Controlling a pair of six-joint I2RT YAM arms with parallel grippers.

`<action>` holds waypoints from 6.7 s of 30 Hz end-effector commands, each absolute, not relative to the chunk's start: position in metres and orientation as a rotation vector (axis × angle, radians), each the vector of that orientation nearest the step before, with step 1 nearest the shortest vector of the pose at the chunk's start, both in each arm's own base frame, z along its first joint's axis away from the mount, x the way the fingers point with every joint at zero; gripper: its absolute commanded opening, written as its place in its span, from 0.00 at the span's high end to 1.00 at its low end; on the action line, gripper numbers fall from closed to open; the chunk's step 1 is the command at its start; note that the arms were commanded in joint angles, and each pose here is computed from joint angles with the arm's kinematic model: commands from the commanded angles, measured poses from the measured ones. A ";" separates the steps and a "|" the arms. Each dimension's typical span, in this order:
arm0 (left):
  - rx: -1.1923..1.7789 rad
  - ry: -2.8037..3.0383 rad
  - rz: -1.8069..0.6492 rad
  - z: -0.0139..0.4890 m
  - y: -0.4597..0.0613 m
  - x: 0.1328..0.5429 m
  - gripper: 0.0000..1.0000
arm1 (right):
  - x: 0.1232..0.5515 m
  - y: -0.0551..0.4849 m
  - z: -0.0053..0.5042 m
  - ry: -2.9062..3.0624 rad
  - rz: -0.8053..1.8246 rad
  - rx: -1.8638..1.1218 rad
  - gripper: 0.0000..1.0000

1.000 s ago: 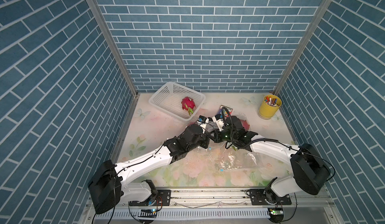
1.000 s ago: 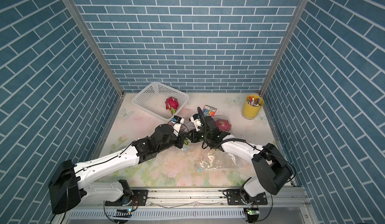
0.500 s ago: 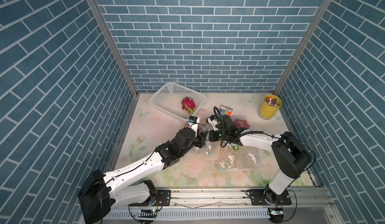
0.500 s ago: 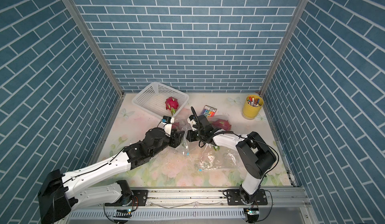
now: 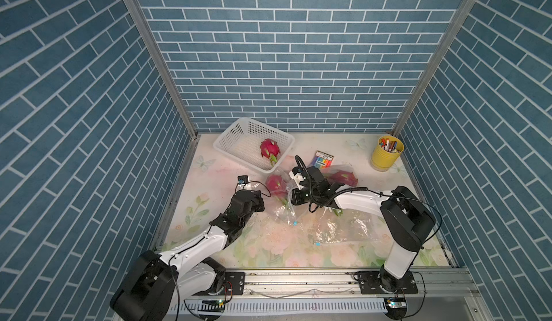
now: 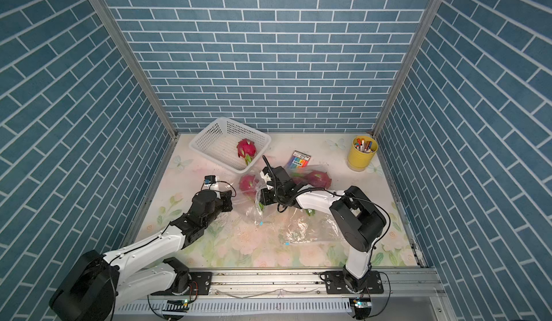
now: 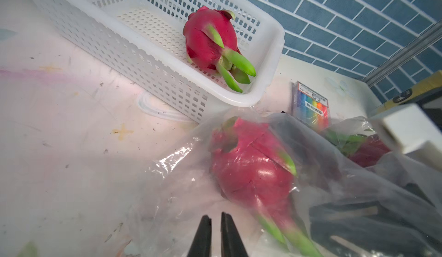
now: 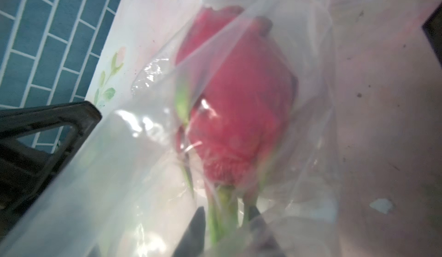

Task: Open the zip-top bag and take out the dragon fruit
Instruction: Pick up the dragon fruit from the zipper food storage bag, then place the dragon fruit in the basket.

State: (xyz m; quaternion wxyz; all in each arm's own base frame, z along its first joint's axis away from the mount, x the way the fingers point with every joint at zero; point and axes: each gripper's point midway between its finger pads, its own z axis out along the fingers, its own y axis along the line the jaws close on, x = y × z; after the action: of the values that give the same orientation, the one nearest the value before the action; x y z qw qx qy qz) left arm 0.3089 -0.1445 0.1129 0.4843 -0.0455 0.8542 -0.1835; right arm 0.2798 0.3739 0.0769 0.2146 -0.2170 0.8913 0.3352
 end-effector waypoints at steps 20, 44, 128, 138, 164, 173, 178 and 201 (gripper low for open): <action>0.015 2.295 -0.546 0.025 -0.182 0.315 1.00 | 0.299 0.395 0.059 2.463 0.816 -0.635 0.39; 0.044 2.335 -0.695 0.022 -0.203 0.306 1.00 | 0.281 0.437 0.082 2.382 1.085 -0.664 0.31; 0.079 1.997 -1.221 0.173 -0.224 0.321 0.95 | 0.255 0.315 0.168 2.332 0.895 -0.726 1.00; -0.062 1.929 -0.852 0.224 -0.177 0.384 1.00 | 0.245 0.310 0.182 2.323 0.946 -0.695 1.00; -0.439 1.818 -0.401 0.252 -0.033 0.391 1.00 | 0.228 0.298 0.221 2.205 1.039 -0.704 1.00; -0.452 1.861 -0.399 0.237 -0.032 0.397 1.00 | 0.233 0.268 0.232 2.163 0.929 -0.642 1.00; -0.469 1.859 -0.365 0.236 -0.026 0.396 1.00 | 0.237 0.241 0.229 2.196 0.788 -0.635 1.00; -0.354 1.955 -0.653 0.183 -0.077 0.340 1.00 | 0.322 0.273 0.279 2.076 0.774 -0.607 1.00</action>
State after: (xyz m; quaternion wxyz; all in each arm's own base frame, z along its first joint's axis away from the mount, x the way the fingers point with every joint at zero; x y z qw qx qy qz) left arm 0.3531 -0.0686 0.1865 0.5056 -0.1535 0.8118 -0.2485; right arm 0.3052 0.2508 0.2587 0.3873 -0.2204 0.8497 0.2819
